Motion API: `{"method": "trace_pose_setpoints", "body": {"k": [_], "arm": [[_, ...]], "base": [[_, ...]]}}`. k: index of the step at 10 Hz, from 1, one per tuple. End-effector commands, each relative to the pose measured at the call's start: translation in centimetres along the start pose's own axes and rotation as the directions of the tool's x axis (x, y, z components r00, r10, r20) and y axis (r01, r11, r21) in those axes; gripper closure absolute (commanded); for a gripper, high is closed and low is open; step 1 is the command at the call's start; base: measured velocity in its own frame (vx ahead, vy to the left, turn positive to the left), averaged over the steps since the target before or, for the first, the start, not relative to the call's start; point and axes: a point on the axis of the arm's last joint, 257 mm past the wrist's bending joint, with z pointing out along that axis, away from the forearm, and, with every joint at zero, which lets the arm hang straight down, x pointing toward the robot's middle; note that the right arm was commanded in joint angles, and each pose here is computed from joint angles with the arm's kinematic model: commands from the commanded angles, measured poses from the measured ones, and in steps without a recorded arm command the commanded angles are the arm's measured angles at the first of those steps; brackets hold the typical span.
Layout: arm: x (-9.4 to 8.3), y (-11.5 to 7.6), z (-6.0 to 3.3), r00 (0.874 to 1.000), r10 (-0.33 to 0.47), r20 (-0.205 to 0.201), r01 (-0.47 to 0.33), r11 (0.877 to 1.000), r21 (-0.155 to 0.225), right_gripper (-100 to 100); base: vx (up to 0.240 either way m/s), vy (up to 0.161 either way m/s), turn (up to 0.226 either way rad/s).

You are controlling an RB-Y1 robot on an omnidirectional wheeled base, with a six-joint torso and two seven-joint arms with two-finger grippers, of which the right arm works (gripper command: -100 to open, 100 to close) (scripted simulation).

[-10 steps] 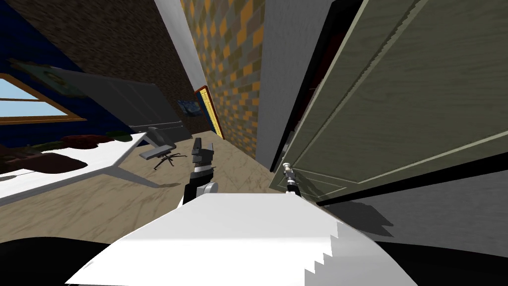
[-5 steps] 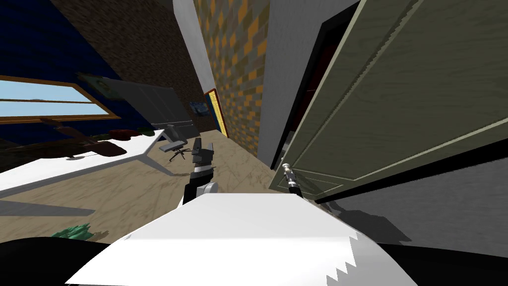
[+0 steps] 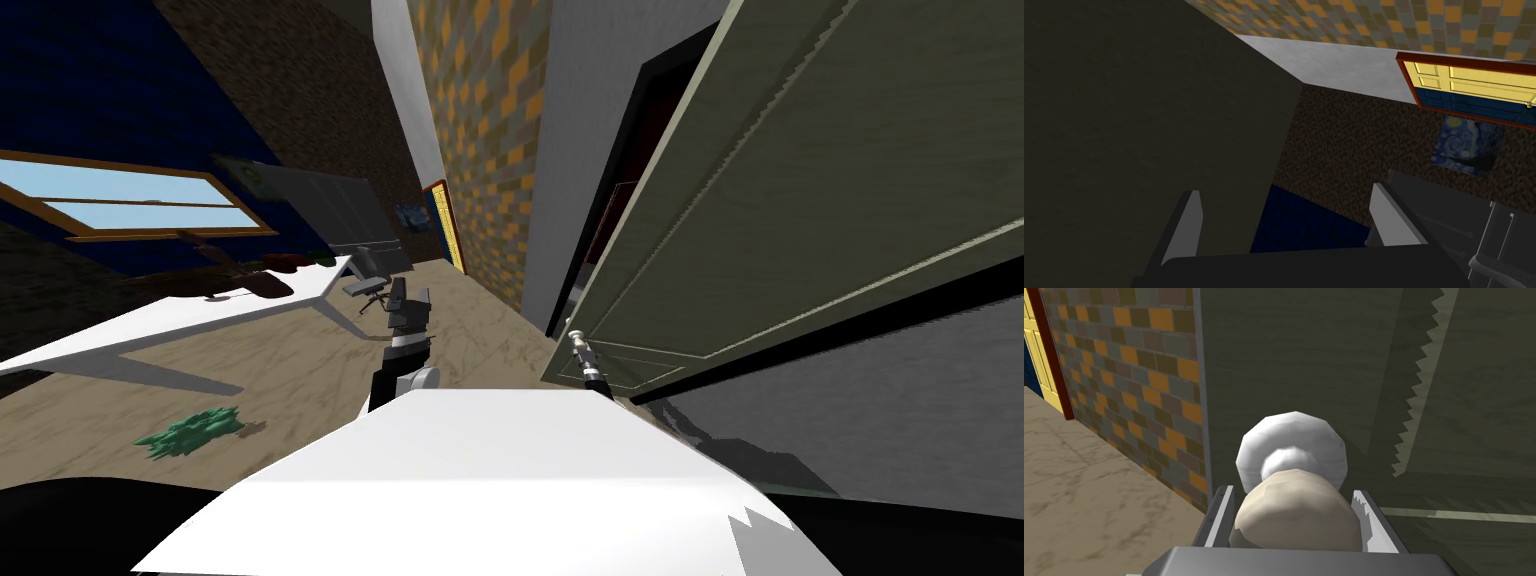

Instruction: Pull the door open

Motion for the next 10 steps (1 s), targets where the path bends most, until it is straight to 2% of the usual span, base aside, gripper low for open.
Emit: {"method": "trace_pose_setpoints", "body": {"k": [1, 5, 6, 7, 10], "arm": [[-0.1, -0.3, -0.86, 1.000, 0.002, 0.001, -0.002, 0.999, 0.038, 100], [-0.1, -0.9, -2.14, 1.000, 0.006, 0.003, -0.006, 0.995, 0.103, 100], [-0.1, -0.7, -1.87, 1.000, 0.002, 0.003, -0.002, 0.996, 0.093, 100], [-0.3, -0.7, -2.63, 1.000, 0.002, 0.005, -0.003, 0.994, 0.114, 100], [-0.2, -0.5, -3.94, 1.000, 0.002, 0.002, -0.003, 0.988, 0.154, 100]], "base": [[-0.226, -0.048, 0.095], [-0.216, -0.045, 0.077], [-0.096, -0.021, 0.015], [-0.130, -0.041, 0.091], [-0.205, -0.068, 0.123]]}}
